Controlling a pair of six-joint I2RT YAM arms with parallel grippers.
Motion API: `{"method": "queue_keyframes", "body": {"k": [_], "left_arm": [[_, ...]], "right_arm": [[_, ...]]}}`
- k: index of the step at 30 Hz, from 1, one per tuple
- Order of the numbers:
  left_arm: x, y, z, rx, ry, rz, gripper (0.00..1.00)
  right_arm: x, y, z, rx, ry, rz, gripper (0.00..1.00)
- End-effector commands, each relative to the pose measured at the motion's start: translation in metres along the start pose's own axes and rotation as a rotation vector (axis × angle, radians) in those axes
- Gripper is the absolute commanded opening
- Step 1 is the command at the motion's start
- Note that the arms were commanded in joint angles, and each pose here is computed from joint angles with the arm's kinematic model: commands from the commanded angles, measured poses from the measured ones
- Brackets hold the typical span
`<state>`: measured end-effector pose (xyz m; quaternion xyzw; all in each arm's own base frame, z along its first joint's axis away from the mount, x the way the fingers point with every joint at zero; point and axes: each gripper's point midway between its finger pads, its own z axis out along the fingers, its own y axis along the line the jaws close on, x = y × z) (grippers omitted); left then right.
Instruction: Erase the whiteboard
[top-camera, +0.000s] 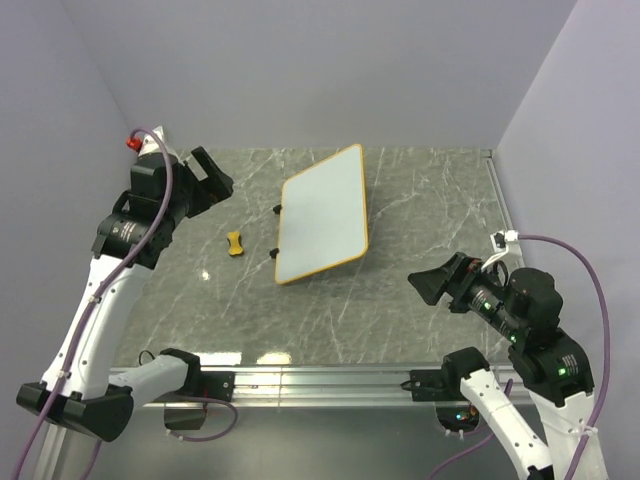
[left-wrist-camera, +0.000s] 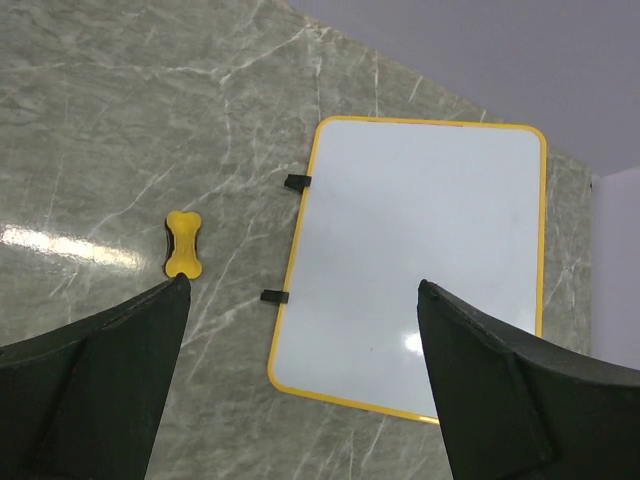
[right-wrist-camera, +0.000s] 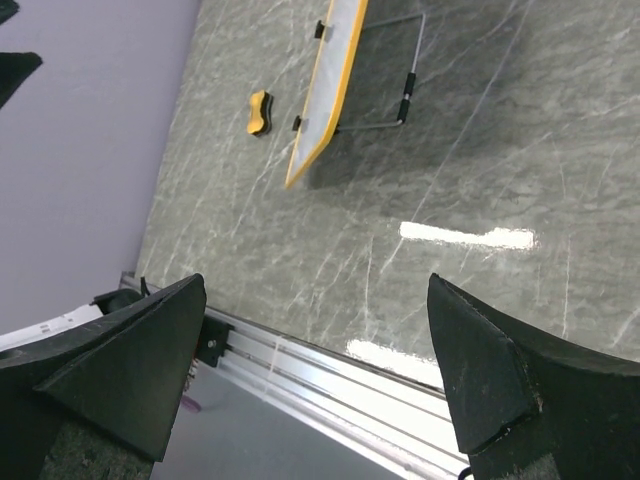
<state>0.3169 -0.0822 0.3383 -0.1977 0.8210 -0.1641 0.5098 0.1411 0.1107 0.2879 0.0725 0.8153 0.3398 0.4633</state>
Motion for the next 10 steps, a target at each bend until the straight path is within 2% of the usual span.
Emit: {"method": "queue_keyframes", "body": {"k": [1,6,10], "left_arm": [[-0.017,-0.006,-0.015,0.028,-0.058,0.031,0.99],[-0.029,-0.022,0.002,0.064,-0.078,0.041,0.99],[-0.061,-0.045,0.015,0.065,-0.121,0.055,1.0]], "right_arm": [[-0.007,0.001,0.001,0.006,-0.019,-0.02,0.98],[-0.01,-0.009,0.006,0.048,-0.036,-0.041,0.99],[-0.016,-0.009,0.012,0.066,-0.034,-0.041,0.98]]}}
